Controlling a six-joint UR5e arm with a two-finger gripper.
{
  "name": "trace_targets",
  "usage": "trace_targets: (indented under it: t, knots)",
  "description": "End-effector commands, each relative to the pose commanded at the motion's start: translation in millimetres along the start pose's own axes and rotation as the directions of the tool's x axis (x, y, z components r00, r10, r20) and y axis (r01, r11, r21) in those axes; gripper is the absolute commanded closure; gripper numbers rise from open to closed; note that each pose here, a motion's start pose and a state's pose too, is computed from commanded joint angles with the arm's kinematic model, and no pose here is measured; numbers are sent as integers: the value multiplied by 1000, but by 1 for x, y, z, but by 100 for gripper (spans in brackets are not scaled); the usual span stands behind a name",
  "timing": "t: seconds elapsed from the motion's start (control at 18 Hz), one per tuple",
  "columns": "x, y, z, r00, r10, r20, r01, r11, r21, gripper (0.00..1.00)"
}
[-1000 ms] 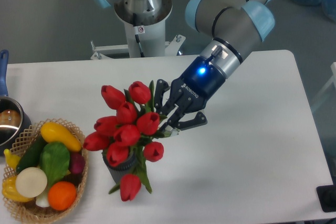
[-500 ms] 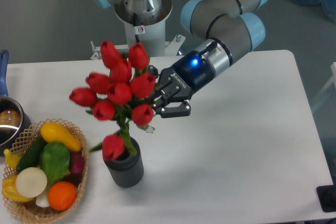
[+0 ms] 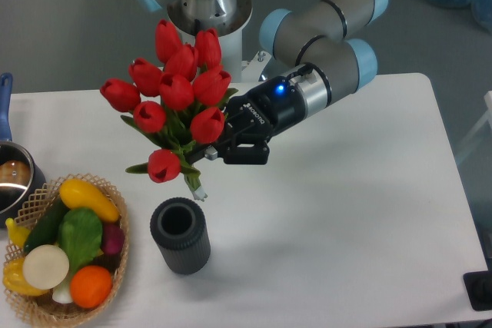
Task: Insert the flowers into the vase
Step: 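Raise the tulips and position the stems above the vase opening, then lower the tulip stems down into the black vase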
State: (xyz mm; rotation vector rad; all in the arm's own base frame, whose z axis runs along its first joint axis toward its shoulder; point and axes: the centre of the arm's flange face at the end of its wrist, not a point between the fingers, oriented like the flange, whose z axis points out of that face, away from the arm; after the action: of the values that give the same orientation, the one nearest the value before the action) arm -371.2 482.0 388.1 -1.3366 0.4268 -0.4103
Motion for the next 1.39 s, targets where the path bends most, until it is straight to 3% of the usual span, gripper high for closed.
trace_targets:
  t: [0.67,1.39]
  knots:
    - [10,36,12,999,-28,-19,28,1000,2,90]
    - [6,56,15,1000,18,-23,-17,999,40,90]
